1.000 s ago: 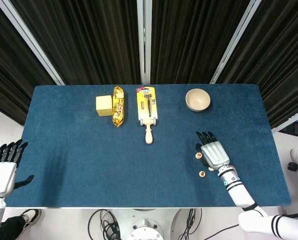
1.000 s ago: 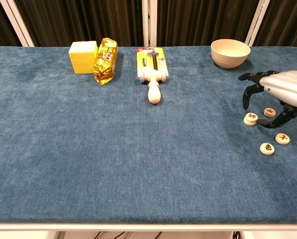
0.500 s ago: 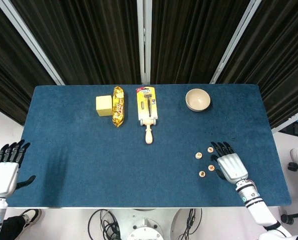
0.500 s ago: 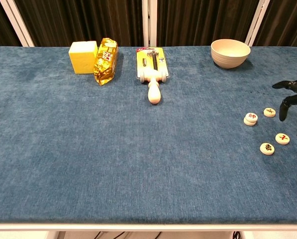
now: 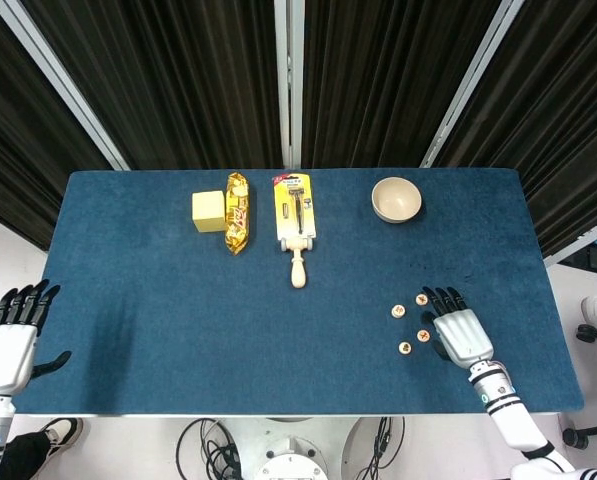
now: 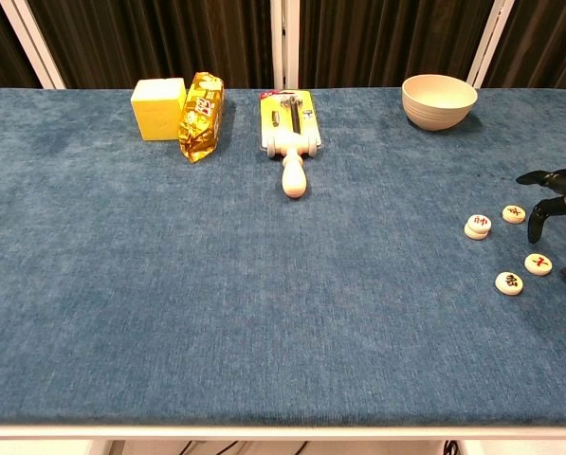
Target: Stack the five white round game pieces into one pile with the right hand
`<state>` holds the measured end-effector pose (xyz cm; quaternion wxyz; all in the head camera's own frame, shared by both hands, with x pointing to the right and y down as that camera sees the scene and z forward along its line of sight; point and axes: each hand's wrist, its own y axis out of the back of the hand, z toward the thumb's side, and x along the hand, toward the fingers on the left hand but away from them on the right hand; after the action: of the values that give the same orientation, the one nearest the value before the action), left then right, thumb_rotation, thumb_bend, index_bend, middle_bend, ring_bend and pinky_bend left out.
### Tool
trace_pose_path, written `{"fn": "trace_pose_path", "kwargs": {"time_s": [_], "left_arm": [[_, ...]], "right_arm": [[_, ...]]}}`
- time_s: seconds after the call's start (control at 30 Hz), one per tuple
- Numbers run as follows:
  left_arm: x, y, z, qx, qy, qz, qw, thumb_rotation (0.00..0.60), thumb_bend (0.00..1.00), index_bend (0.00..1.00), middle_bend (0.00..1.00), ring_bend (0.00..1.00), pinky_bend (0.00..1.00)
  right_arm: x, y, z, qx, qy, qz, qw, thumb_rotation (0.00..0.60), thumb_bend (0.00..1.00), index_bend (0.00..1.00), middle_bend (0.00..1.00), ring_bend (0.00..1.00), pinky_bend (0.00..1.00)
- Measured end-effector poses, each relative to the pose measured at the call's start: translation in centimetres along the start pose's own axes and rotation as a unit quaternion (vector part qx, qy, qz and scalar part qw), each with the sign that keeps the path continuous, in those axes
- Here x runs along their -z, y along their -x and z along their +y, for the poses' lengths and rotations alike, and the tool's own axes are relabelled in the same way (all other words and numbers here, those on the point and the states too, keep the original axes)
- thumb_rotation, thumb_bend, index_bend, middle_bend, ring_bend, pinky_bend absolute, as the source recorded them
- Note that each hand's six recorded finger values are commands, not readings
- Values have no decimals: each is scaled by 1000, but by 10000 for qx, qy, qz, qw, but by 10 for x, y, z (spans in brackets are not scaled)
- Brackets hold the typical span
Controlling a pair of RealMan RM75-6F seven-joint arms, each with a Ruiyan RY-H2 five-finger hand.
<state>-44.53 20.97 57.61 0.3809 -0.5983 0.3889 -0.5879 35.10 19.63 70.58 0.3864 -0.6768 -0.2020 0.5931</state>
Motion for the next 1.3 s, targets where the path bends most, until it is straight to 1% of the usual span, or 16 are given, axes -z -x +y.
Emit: {"fn": "trace_pose_path", "kwargs": {"time_s": [0.4, 0.77, 1.3], "left_arm": [[-1, 0, 1, -16, 11, -7, 10000, 600, 131, 77, 0, 0, 0], [0, 1, 2, -30, 39, -8, 10000, 600, 131, 77, 0, 0, 0], [0, 0, 1, 0, 29, 6, 10000, 600, 131, 77, 0, 0, 0]], "right_arm": [[-7, 1, -1, 61, 46, 99, 9999, 600, 270, 373, 0, 0, 0], [-11, 2, -5, 7, 33, 130, 9999, 600, 282, 429, 0, 0, 0], [-9, 3, -4, 40, 70, 91, 9999, 600, 293, 493, 0, 0, 0]]}}
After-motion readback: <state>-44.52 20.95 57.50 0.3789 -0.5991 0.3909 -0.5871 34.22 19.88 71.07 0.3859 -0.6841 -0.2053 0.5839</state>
